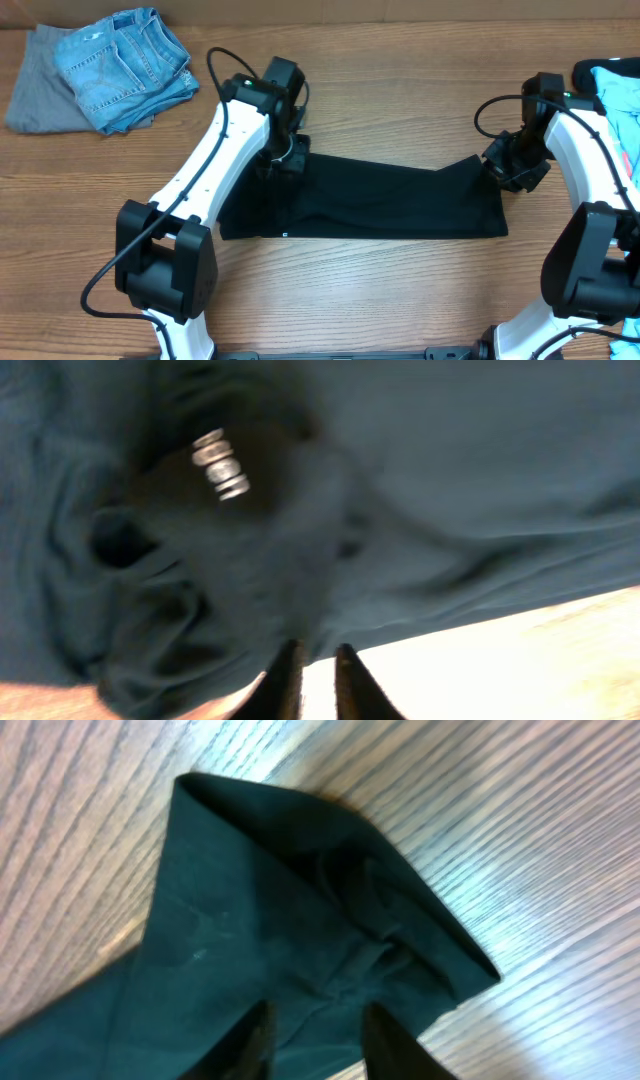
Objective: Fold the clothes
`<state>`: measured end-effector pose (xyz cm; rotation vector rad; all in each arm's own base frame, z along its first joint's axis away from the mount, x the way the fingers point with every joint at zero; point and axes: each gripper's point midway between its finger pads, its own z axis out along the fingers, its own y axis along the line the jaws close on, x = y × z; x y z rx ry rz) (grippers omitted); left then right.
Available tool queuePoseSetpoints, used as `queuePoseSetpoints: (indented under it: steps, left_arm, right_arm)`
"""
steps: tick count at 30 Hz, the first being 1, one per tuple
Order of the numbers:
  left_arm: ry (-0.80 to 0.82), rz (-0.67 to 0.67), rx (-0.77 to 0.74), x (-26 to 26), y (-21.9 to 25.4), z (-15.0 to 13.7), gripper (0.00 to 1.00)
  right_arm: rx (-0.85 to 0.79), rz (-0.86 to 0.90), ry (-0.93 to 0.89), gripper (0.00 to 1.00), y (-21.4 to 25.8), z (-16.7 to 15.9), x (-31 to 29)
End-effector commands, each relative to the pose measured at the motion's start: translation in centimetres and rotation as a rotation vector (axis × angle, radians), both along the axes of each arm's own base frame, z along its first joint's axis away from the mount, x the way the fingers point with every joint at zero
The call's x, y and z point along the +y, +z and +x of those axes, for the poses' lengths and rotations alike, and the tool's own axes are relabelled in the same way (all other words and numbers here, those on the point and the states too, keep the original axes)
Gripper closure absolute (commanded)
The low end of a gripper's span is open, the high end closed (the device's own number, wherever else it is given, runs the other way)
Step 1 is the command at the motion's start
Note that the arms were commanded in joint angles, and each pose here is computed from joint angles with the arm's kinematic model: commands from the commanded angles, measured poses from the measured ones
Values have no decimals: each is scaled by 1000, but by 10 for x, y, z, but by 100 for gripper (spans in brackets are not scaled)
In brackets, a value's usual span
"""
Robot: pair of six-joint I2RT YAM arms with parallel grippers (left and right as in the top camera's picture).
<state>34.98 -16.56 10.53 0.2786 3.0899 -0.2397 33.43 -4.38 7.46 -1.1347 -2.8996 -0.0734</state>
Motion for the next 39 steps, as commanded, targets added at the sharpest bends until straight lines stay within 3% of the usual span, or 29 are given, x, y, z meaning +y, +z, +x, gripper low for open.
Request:
queuePoseSetpoints:
  steps: [1,8,12,19,26,39]
  left_arm:
    - [-20,-23,43,-7,-19,0,94]
    - [-22,26,141,-4,-65,-1,96]
    - [67,132,174,21,-82,0,96]
    - [153,203,209,59,-93,-1,96]
    - [268,253,266,115,-120,-15,96]
    - [549,258,384,199,-120,-39,96]
  right_arm:
    - [-20,12,25,73,3,-2,11]
    - [-17,30,37,78,-26,-10,22]
    - [-18,44,32,82,-50,-18,26]
    - [-16,40,-88,88,-85,-33,27]
    - [-2,13,-128,96,-88,-38,22]
    - [-13,11,-124,96,-81,-31,20]
